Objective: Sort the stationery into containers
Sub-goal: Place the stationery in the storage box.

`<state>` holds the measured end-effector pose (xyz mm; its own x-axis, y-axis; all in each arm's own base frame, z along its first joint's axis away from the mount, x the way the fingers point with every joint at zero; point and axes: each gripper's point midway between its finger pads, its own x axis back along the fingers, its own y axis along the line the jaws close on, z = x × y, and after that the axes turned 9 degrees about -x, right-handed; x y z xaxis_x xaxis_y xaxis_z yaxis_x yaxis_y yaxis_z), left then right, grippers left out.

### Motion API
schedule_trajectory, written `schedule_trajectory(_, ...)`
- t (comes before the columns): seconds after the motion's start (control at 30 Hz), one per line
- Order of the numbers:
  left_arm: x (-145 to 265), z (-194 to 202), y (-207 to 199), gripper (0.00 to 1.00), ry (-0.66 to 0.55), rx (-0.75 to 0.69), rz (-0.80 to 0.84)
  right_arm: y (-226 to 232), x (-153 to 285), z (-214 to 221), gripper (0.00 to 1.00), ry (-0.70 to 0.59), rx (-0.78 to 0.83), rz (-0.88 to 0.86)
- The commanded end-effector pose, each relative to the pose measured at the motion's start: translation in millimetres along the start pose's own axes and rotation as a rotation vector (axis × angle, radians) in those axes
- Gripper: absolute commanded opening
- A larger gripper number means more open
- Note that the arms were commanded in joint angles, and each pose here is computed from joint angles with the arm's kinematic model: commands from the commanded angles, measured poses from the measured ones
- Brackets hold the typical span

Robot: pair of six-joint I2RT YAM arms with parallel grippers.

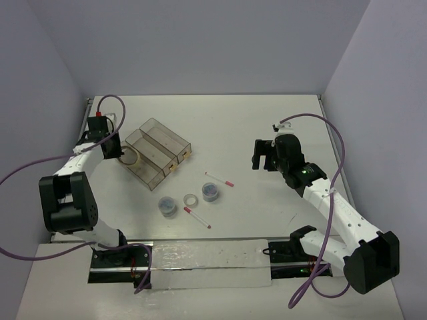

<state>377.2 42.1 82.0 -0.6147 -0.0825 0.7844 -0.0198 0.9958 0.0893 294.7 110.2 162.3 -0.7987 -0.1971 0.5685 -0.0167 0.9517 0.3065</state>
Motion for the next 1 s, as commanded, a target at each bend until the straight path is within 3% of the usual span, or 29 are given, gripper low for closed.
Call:
schedule_trajectory(0.0,-12.3,-8.8,1.3,0.00,-0.004,0.012,-0.025,6.8,8.3,-19.0,1.00,-0.052,-0.007,-0.009)
schedule_trajectory(0.37,-18.6,-22.3,7.3,0.00,-0.003,0.032,-0.056,1.6,9.3,-17.0,1.00,-0.049,0.000,0.014)
schedule_trajectory(0.67,11.5,-74.4,-2.2,0.00,-0.150,0.024,0.023,1.5,9.9,-17.2,1.00,-0.045,0.006,0.016)
schedule_trajectory(0.97,1.0,-72.9,1.0,0.00,-0.161,-0.049,0.010,1.7,10.8,-19.4,1.00,-0.042,0.013,0.021)
